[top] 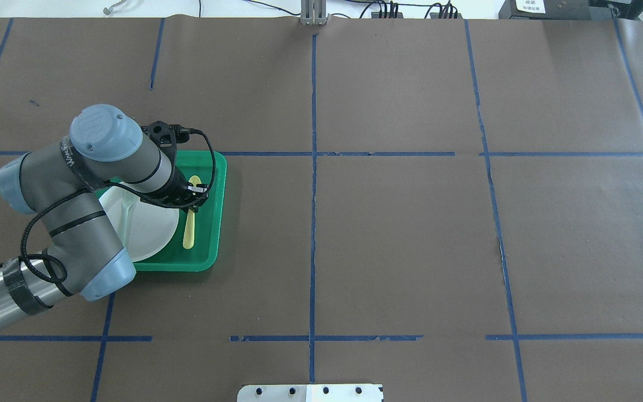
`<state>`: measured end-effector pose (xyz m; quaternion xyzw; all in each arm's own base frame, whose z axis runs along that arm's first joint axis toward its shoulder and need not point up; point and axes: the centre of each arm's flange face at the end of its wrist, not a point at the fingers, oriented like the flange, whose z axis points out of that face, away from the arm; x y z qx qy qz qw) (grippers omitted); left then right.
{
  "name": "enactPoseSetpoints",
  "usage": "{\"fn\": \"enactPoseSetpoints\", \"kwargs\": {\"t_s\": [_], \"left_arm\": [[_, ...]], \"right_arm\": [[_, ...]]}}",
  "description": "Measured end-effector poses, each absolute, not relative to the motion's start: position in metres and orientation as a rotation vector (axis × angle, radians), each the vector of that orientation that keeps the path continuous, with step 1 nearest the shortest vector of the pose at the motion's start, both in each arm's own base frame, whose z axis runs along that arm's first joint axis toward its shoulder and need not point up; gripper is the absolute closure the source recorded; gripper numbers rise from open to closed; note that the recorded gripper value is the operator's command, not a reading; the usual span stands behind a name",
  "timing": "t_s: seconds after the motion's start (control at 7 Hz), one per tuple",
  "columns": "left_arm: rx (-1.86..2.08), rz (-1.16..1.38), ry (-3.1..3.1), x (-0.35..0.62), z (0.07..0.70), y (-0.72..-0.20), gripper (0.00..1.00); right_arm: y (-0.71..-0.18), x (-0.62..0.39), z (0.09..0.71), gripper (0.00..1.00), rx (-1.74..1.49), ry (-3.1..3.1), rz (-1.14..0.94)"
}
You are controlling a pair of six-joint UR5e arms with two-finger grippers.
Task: Place spoon
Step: 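Lower the spoon onto the green tray beside the plate and release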
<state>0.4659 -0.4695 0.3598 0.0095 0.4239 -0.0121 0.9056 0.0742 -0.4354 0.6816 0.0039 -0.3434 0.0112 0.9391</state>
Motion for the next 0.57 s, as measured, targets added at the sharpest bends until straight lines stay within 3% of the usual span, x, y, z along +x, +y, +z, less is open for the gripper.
{"fn": "enactPoseSetpoints", "kwargs": {"t_s": [0.43, 0.57], "left_arm": [[0.017, -0.016, 0.876, 0.4705, 0.3604, -0.4663, 0.65], [0.022, -0.011, 0.882, 0.4705, 0.3588, -0.4658, 0.59]], "right_arm": [[-0.4354, 0.0742, 0.6816, 0.00, 0.009, -0.701, 0.023], [-0.4354, 0.0742, 0.6816, 0.00, 0.008, -0.701, 0.023]]}}
